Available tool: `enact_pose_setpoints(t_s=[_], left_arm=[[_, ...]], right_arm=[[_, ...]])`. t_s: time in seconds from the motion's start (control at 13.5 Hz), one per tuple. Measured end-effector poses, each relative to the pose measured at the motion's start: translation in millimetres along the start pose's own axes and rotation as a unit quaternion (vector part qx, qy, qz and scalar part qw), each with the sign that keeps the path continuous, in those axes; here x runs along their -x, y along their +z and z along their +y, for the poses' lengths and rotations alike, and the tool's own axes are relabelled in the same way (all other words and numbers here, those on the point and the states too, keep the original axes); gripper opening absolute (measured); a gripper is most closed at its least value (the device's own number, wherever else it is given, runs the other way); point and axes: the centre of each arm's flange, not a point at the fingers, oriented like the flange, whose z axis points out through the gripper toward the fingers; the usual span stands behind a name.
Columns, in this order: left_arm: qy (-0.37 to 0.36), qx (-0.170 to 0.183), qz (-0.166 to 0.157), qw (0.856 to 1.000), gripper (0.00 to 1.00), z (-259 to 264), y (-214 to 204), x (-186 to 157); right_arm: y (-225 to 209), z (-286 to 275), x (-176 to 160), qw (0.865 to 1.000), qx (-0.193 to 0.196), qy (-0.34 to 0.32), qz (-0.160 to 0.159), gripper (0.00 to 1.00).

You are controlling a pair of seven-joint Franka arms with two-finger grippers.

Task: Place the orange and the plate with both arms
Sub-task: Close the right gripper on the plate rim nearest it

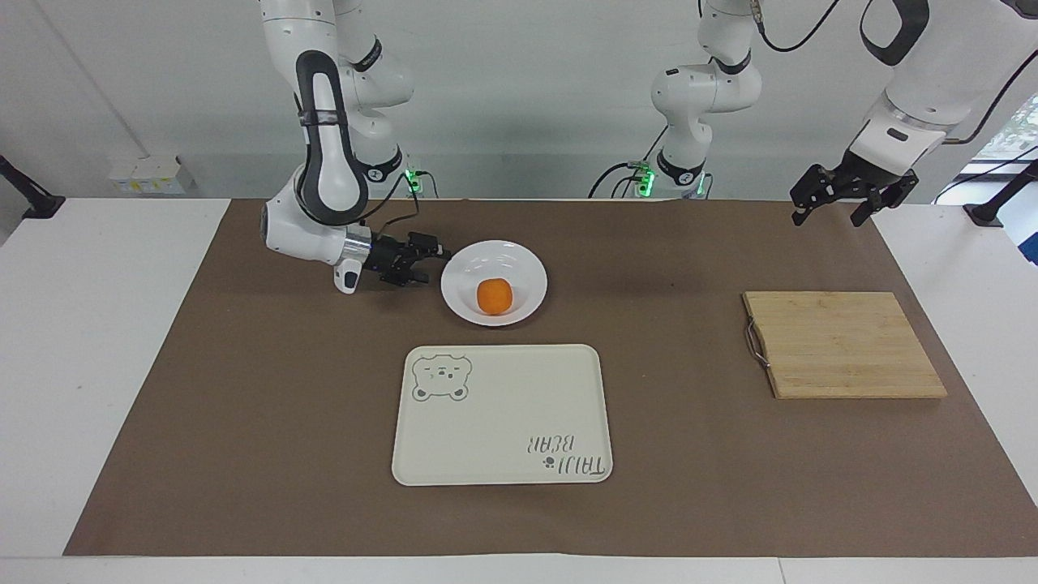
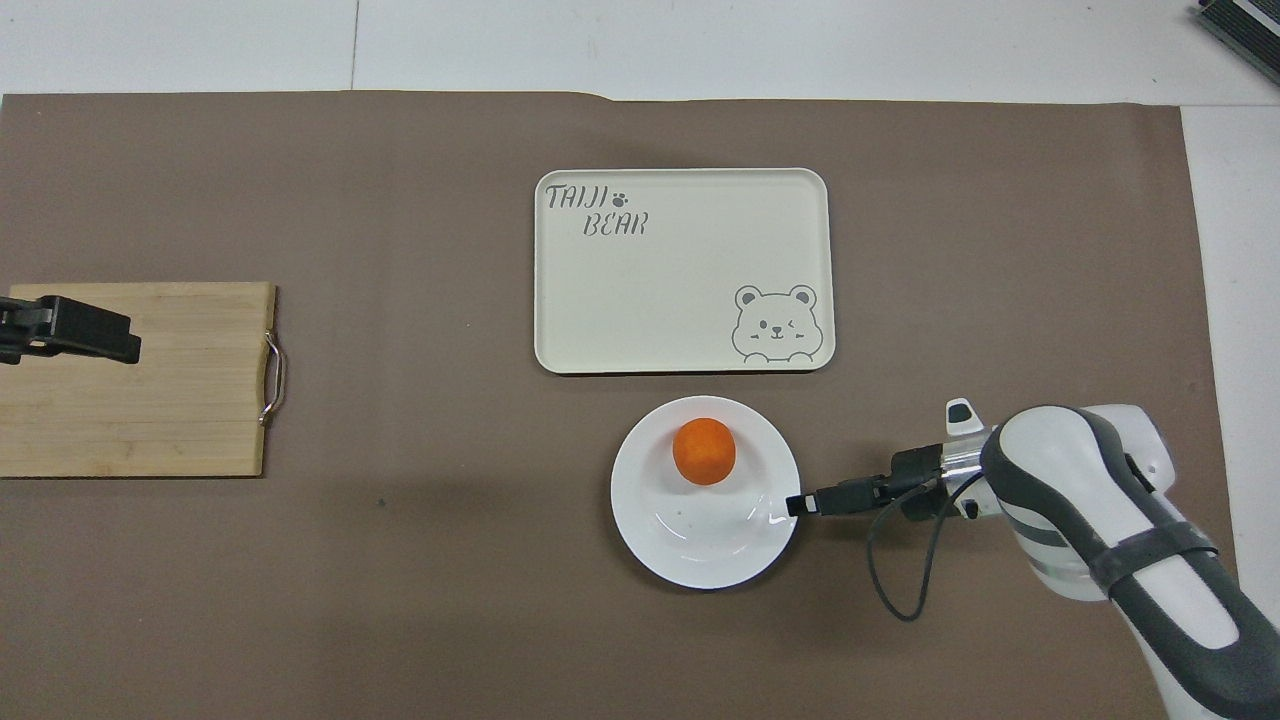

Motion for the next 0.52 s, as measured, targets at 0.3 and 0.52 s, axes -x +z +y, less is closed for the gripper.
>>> enact_pose_setpoints(t_s=[0.3,0.52], left_arm=[[-0.002,0.000,0.003,1.000,1.00,-1.8,-0.6,-0.7],[-0.002,-0.001,0.004,1.000,1.00,-2.2,-0.8,-0.8]], right_arm=[[18.2,-1.8,5.0,1.000,-0.011,0.021,0.008,1.00],[22.5,-1.7,6.4,0.999,-0.012,0.036,0.013,1.00]])
